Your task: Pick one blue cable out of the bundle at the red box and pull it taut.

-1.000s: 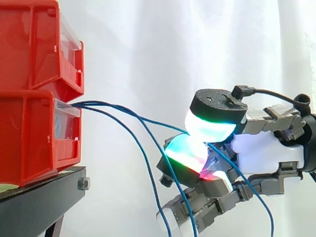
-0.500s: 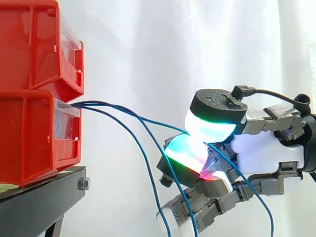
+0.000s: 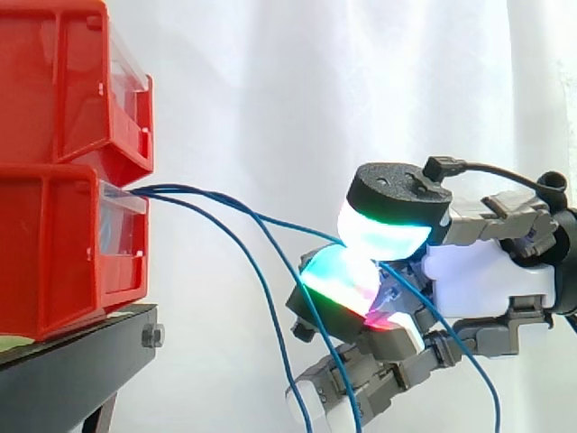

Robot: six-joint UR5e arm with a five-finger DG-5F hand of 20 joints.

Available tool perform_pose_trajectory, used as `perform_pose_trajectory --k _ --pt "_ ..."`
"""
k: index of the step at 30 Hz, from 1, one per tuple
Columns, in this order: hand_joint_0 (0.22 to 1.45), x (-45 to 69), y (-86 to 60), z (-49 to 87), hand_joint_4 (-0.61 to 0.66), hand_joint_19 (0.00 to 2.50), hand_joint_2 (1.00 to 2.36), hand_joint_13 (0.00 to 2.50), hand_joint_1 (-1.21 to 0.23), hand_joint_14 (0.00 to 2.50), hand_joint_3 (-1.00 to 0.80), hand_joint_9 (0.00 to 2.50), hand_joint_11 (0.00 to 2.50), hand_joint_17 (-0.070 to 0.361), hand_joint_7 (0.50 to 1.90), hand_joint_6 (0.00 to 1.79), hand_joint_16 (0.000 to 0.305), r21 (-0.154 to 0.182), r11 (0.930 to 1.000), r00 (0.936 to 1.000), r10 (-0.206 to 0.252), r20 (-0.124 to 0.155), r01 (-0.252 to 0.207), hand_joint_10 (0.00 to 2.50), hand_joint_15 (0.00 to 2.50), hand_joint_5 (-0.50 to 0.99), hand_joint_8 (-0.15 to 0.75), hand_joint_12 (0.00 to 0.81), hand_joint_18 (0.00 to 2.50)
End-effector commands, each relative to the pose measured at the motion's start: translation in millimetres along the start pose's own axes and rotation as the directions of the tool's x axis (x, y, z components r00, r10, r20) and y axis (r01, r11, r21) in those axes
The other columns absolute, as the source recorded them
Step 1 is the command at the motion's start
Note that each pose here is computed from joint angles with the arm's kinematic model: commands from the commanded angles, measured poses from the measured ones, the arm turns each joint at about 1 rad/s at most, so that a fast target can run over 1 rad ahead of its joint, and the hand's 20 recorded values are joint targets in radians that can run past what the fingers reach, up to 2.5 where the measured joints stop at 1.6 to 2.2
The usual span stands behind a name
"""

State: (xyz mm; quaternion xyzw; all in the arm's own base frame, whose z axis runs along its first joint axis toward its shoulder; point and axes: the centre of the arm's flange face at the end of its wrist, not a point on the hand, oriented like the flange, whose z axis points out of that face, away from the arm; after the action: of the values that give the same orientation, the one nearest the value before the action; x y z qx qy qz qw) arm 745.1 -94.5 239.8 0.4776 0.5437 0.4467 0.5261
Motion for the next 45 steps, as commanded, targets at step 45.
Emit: perform_pose_trajectory --k 45 --pt "0.63 0.0 -0.7 -0.4 0.05 0.23 1.01 0.58 -0.83 0.01 -0.01 1.02 1.0 0.14 1.09 0.94 0.062 0.002 1.0 1.0 0.0 0.0 0.0 0.01 0.21 -0.11 0.44 0.483 0.52"
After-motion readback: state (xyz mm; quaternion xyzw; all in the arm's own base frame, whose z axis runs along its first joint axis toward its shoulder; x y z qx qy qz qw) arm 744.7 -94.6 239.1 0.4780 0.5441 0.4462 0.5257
